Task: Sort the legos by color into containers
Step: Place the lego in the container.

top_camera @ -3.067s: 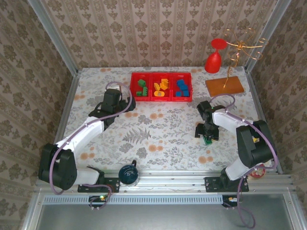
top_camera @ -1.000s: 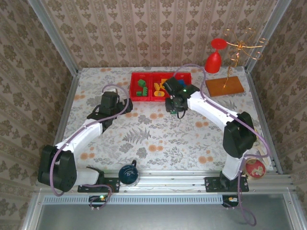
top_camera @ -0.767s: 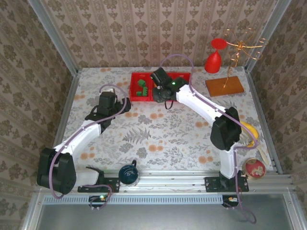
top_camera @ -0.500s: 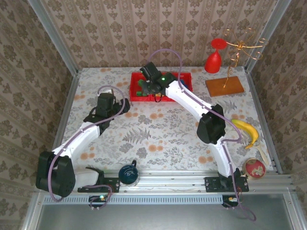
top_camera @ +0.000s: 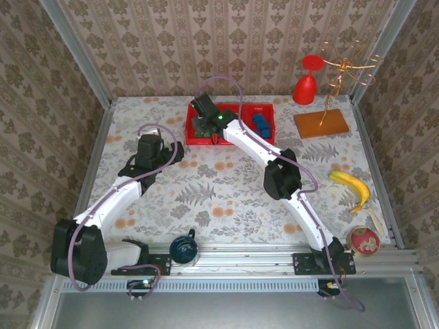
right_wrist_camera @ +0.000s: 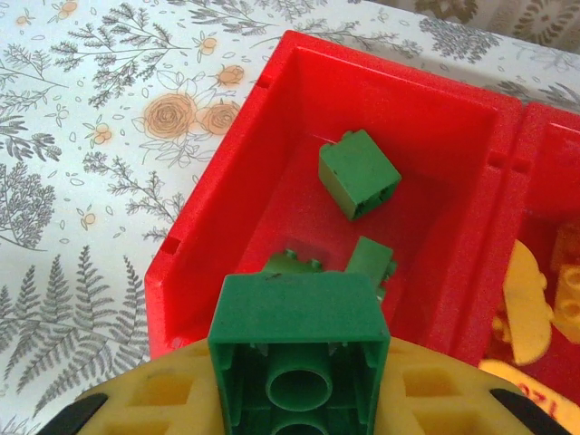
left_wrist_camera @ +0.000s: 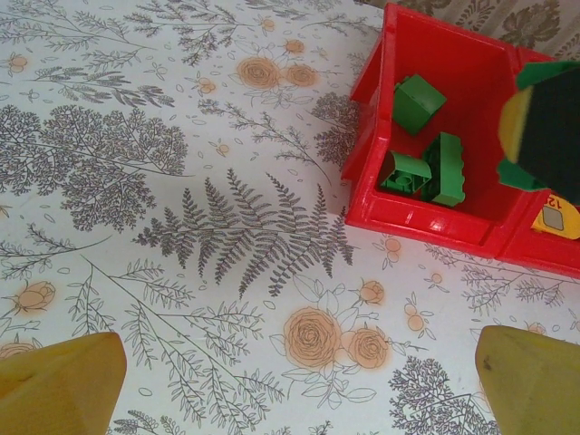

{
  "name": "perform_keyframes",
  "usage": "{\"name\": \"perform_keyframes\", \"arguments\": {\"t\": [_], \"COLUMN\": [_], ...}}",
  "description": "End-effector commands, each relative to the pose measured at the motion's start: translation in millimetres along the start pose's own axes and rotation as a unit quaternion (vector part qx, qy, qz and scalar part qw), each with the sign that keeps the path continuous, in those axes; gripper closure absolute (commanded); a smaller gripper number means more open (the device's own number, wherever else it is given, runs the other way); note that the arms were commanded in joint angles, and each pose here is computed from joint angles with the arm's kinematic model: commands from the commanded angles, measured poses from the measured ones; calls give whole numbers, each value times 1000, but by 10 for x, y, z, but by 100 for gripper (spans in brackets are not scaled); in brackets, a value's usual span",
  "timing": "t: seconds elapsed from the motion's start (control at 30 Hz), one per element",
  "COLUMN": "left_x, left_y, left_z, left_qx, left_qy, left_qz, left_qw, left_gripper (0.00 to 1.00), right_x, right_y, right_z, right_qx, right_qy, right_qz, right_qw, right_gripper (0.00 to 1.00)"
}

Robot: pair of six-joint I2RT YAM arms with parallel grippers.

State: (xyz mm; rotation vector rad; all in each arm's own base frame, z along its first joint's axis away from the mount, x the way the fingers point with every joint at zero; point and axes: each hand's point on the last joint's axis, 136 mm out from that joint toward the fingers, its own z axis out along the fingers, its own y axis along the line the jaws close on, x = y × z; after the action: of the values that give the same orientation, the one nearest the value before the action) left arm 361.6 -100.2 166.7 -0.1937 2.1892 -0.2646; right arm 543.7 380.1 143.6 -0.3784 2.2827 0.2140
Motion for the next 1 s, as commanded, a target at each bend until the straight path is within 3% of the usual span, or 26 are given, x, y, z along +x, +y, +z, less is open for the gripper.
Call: {"name": "perform_keyframes", "arguments": {"t": [0.0, 0.4, 0.63, 0.97], "left_x": [-26, -29, -30, -56], "left_y": [37, 39, 40, 24], "left_z": [-4, 3, 26, 27], "left_qx": [-4, -4, -6, -4], "left_qy": [-5, -4, -1, -1], "left_qz": [-16, -16, -18, -20], "left_qw": [1000, 1000, 1000, 1000], "left_gripper": [0, 0, 0, 0], "right_x": [-255, -249, -269, -450], "right_y": [55, 41, -1, 61], "right_z": [100, 445, 460, 146], "right_qx": [-3, -16, -21, -35], "right_qy": [-58, -79, -80, -84], "right_qz": [-21, -42, -42, -57], "right_qw": [998, 996, 996, 994], "right_gripper": [72, 68, 40, 33]}}
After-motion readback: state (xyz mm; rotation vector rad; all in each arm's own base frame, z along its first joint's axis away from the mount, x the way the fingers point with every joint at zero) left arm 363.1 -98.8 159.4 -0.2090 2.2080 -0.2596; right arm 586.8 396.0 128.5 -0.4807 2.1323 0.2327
